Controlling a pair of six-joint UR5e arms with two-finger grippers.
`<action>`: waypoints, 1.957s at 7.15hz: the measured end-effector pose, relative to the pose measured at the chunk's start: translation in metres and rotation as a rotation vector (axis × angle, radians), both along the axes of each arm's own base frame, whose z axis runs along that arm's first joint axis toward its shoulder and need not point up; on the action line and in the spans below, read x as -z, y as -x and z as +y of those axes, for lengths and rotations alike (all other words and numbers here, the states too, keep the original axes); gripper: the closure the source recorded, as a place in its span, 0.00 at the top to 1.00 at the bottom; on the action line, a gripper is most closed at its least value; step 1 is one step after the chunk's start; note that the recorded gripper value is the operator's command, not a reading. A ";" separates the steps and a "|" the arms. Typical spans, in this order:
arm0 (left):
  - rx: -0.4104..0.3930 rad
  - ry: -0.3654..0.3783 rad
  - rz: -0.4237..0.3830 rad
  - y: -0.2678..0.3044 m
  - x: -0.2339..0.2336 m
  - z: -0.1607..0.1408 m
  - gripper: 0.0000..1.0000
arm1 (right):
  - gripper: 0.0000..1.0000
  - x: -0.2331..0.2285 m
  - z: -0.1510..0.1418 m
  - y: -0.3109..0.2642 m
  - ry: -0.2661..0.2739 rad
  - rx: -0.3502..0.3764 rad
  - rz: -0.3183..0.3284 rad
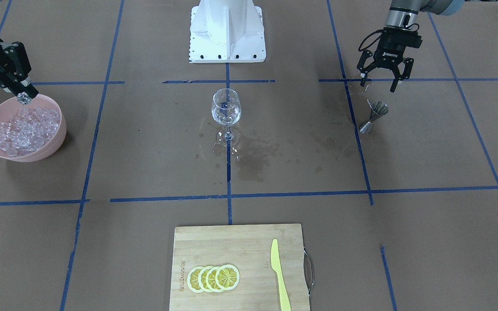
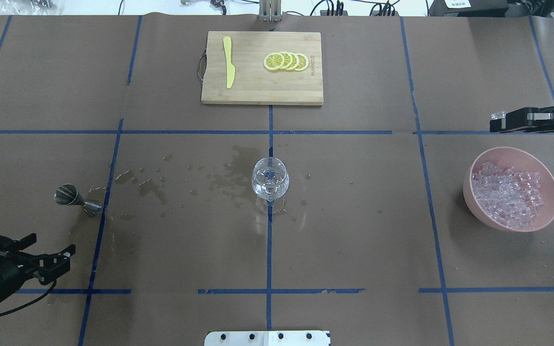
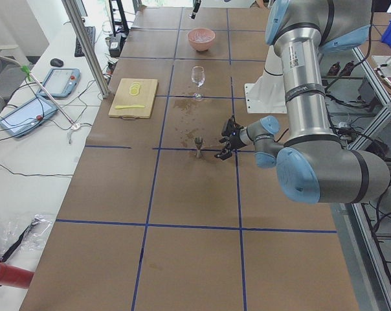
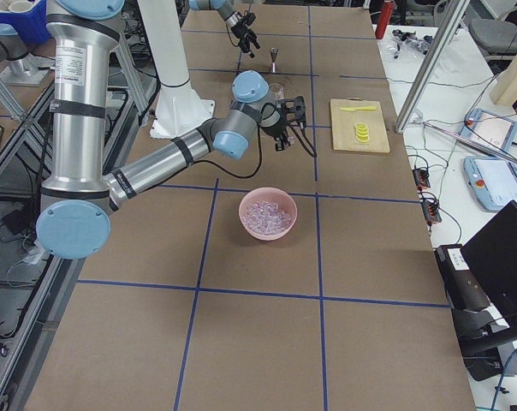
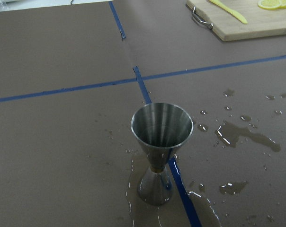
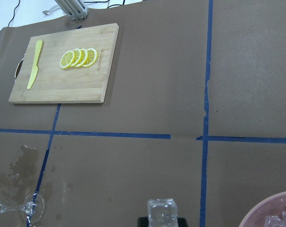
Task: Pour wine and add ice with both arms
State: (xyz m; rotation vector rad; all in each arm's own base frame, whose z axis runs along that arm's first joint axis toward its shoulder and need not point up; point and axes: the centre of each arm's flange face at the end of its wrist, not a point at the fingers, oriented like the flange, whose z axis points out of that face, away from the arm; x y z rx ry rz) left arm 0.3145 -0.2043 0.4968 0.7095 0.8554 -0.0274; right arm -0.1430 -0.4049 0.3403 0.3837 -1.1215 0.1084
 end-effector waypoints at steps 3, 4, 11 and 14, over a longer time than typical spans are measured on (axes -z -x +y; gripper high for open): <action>-0.144 0.246 -0.048 -0.013 0.083 0.047 1.00 | 0.00 0.008 -0.004 0.004 0.001 -0.004 -0.016; -0.162 0.279 -0.048 -0.015 0.093 0.058 1.00 | 0.00 0.009 -0.004 0.004 0.000 -0.004 -0.017; -0.242 0.307 0.037 -0.005 0.178 0.022 1.00 | 0.00 0.051 -0.002 0.057 0.010 0.065 -0.070; -0.245 0.218 0.013 0.034 0.189 -0.036 1.00 | 0.00 0.115 -0.004 0.114 0.050 0.085 -0.101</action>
